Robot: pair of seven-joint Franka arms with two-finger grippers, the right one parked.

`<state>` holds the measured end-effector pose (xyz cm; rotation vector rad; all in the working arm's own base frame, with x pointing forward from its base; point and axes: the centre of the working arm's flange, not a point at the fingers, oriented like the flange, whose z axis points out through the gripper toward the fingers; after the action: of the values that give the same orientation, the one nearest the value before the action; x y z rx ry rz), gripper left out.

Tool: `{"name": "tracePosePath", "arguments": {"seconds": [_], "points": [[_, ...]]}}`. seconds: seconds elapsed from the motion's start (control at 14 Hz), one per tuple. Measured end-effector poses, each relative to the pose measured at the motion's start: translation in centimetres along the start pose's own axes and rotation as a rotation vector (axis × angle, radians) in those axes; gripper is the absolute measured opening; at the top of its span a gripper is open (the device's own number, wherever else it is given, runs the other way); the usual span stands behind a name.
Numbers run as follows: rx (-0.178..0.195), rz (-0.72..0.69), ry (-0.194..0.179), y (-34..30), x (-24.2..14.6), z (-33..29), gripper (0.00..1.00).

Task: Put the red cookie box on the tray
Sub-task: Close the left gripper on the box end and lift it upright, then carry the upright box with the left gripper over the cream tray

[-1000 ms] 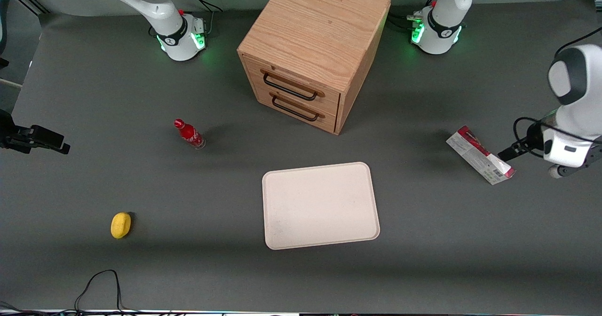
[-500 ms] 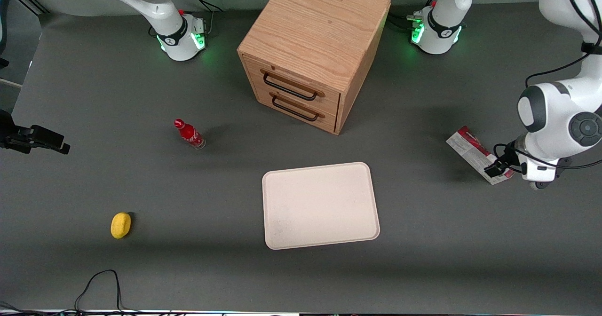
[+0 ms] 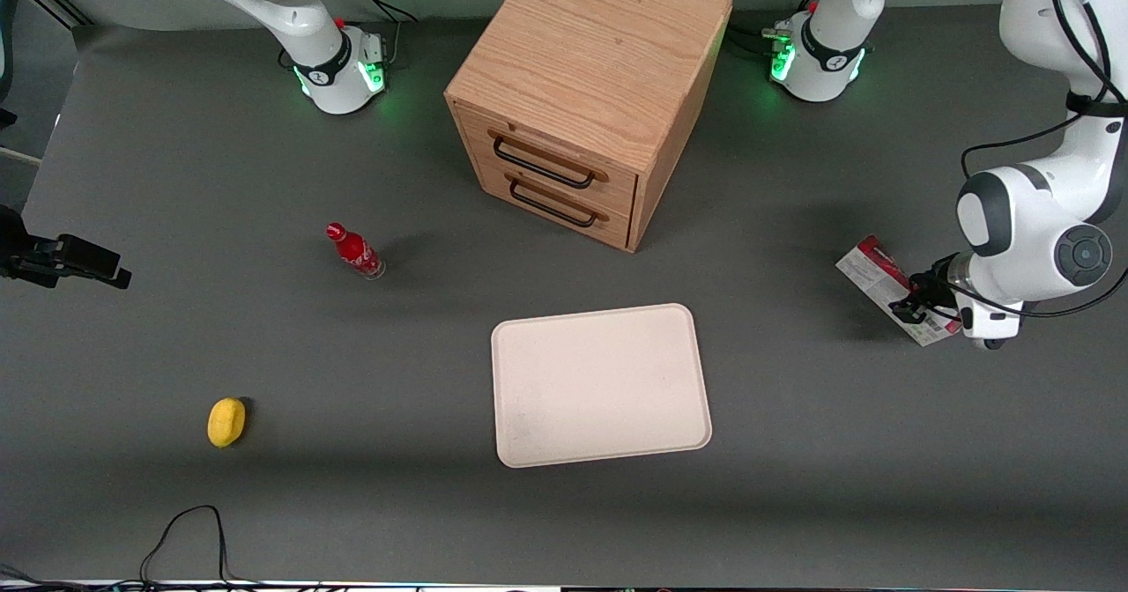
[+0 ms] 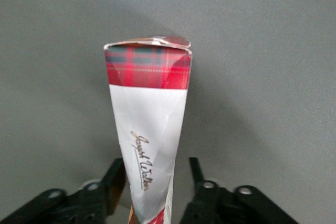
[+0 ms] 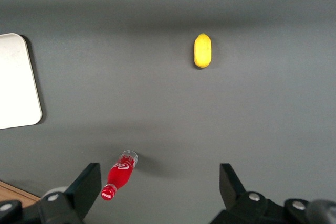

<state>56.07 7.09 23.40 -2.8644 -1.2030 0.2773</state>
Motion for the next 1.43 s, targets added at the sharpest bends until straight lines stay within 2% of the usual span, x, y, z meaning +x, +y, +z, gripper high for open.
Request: {"name": "tracePosePath", "arguments": {"seconds": [0.07,0.29,0.36,0.5,0.57,0.71,0.93,1.07,1.21,1.43], "points": [[0.001,0.000,-0.001,0.0,0.0,0.0,0.38],[0.001,0.028,-0.002,0.1,-0.1,0.0,0.08],[-0.002,0.055,0.002,0.1,0.0,-0.3,0.03],[-0.011,0.127,0.024,0.8,0.5,-2.1,0.03],[0.000,0.180,0.030,1.4,0.8,-4.1,0.03],[0.018,0.284,0.040,2.9,1.4,-10.2,0.03],[0.006,0.436,0.064,5.3,0.1,-20.0,0.03],[0.006,0.525,0.067,7.7,-2.6,-24.8,0.03],[0.016,0.613,0.054,11.1,-6.7,-27.9,0.03],[0.069,0.755,0.005,17.6,-13.4,-29.0,0.03]]}}
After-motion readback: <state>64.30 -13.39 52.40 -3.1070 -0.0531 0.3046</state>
